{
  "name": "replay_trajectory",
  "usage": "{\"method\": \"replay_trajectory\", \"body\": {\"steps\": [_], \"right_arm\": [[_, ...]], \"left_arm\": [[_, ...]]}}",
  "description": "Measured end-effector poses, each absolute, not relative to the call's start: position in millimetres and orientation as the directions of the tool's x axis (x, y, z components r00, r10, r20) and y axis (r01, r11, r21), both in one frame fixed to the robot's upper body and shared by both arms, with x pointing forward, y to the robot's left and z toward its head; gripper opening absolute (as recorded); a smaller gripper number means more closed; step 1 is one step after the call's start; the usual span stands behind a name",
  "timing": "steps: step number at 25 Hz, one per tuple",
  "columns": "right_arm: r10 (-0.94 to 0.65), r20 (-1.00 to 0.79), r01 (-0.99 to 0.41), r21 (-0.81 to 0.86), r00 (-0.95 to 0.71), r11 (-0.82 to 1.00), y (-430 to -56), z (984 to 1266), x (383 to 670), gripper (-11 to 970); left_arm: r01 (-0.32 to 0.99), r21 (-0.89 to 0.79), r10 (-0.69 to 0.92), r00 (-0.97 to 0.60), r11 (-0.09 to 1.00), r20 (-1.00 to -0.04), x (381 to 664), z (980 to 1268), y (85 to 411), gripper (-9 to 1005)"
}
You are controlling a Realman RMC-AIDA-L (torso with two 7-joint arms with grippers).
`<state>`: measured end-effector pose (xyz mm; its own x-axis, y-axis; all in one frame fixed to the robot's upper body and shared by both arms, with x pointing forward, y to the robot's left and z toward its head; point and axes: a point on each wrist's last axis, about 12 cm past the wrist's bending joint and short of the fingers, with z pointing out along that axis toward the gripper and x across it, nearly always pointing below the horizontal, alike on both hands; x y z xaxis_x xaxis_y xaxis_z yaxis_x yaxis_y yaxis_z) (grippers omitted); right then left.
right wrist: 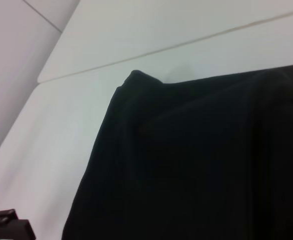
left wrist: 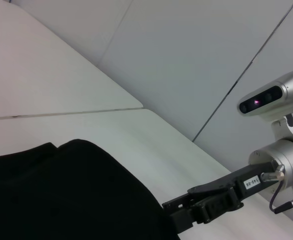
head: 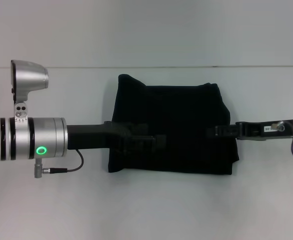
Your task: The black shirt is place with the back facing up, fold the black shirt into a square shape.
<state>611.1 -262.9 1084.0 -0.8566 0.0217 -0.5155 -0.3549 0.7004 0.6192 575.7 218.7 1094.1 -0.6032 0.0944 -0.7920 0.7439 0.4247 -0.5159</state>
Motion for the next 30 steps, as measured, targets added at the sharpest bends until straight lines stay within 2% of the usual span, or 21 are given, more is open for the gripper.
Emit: {"method": "replay_trajectory", "body": {"steps": [30], "right_arm": [[-0.027, -0.602, -0.434, 0.542, -0.798, 0.719, -207.2, 1075.0, 623.5, 865]], "left_arm": [[0.739, -0.498, 0.091, -0.594, 0.453, -0.799, 578.0, 1092.3, 221.5, 844]]}}
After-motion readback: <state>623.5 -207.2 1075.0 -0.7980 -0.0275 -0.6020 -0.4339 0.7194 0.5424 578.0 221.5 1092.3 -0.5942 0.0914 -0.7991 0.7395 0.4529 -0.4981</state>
